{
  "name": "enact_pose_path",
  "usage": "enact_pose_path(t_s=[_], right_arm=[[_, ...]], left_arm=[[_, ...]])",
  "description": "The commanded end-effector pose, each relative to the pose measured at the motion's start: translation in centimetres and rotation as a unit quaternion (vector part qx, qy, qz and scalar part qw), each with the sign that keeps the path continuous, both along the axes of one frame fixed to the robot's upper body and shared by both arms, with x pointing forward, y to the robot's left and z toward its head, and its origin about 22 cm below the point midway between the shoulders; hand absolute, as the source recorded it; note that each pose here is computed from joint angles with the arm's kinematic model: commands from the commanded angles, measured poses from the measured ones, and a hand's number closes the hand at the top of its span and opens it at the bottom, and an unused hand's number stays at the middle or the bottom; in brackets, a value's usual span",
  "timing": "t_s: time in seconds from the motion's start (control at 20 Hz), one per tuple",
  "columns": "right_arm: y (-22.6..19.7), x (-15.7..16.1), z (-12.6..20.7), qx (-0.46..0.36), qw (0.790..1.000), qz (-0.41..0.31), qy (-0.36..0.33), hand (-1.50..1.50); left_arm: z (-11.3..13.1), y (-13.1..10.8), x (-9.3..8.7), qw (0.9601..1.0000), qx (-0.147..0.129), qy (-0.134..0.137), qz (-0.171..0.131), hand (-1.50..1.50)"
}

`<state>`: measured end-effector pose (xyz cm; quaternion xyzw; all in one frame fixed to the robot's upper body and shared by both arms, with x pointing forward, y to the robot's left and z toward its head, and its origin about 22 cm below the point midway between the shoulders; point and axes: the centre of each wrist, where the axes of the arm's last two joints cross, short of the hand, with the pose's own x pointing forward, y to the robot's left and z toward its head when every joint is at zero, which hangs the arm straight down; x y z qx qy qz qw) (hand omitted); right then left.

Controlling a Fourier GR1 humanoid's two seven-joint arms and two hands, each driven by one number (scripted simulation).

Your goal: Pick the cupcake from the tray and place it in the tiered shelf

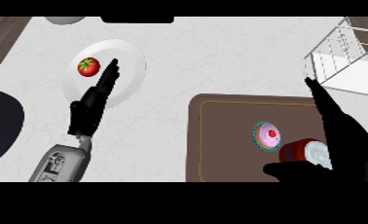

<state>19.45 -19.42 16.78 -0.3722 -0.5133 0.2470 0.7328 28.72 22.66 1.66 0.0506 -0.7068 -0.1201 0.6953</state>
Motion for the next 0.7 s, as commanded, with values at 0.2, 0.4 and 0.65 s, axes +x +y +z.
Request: enact_pose_path(t_s=[0.2,0.4,0.65], right_arm=[[1.3,1.5,-0.5,-0.004,0.994,-0.086,0.073,-1.5],[1.9,0.5,-1.0,-0.013,0.993,-0.083,0.085,-1.5],[3.1,1.0,-1.2,-0.026,0.991,-0.084,0.099,-1.5]], left_arm=[[1.6,-0.7,-0.6,1.0,-0.007,0.001,0.005,0.0],[-0.4,-1.7,-1.0,1.0,-0.001,0.004,0.006,0.0],[1.1,0.1,-0.2,1.0,0.0,0.004,0.005,0.0]])
